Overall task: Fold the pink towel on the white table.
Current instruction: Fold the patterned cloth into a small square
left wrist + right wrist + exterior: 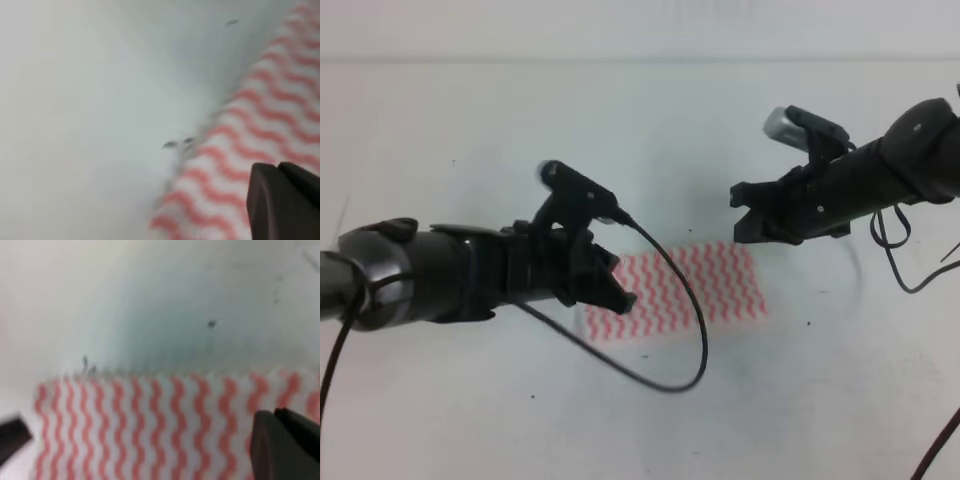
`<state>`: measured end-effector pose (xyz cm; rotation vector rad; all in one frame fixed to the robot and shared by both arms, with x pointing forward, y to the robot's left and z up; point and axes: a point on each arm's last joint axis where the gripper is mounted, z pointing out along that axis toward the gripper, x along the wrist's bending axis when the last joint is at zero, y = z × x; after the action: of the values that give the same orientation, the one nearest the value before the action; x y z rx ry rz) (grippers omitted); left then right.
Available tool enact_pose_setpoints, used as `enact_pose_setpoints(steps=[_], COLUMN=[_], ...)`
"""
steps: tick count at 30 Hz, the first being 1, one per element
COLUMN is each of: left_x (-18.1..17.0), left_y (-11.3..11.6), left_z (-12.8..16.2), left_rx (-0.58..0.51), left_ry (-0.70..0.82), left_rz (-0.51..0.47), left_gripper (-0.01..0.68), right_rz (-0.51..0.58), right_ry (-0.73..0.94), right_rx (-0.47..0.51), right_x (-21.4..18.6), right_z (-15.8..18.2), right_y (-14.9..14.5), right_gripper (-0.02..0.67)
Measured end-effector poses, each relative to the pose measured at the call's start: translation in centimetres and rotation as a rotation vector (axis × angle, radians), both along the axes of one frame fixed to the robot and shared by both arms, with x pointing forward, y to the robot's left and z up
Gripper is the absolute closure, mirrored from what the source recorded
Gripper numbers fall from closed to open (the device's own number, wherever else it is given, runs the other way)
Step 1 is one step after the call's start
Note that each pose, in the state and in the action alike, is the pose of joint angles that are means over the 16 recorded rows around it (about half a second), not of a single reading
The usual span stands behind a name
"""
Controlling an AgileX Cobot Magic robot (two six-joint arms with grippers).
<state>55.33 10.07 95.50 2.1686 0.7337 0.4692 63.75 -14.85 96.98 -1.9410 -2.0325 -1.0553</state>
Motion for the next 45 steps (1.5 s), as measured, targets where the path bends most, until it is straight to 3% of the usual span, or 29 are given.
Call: enact_pose_setpoints(steps=[9, 22, 35, 45], left_x=[-0.5, -2.0, -1.9, -1.9], left_y=[1.1, 3.0, 2.8, 3.0], left_z=[1.2, 0.5, -3.9, -3.4], left_rx=[-0.124, -0.336, -0.316, -0.293], left_ry=[0.091, 0.329, 0.492, 0.479], left_rz=[0.131, 0.132, 0.145, 0.151], left_gripper=[0.677, 0.677, 0.677, 0.678], right_rz=[0.06, 0.026, 0.027, 0.036], right_ry=[-0.039, -0.068, -0.041, -0.029], right_rx=[-0.066, -0.086, -0.068, -0.068], right_x=[-2.1, -5.7, -6.1, -6.1], right_z=[1.8, 3.1, 2.9, 2.7], right_y=[0.4, -0.8, -0.8, -0.7], right_gripper=[0.667, 0.667, 0.667, 0.667])
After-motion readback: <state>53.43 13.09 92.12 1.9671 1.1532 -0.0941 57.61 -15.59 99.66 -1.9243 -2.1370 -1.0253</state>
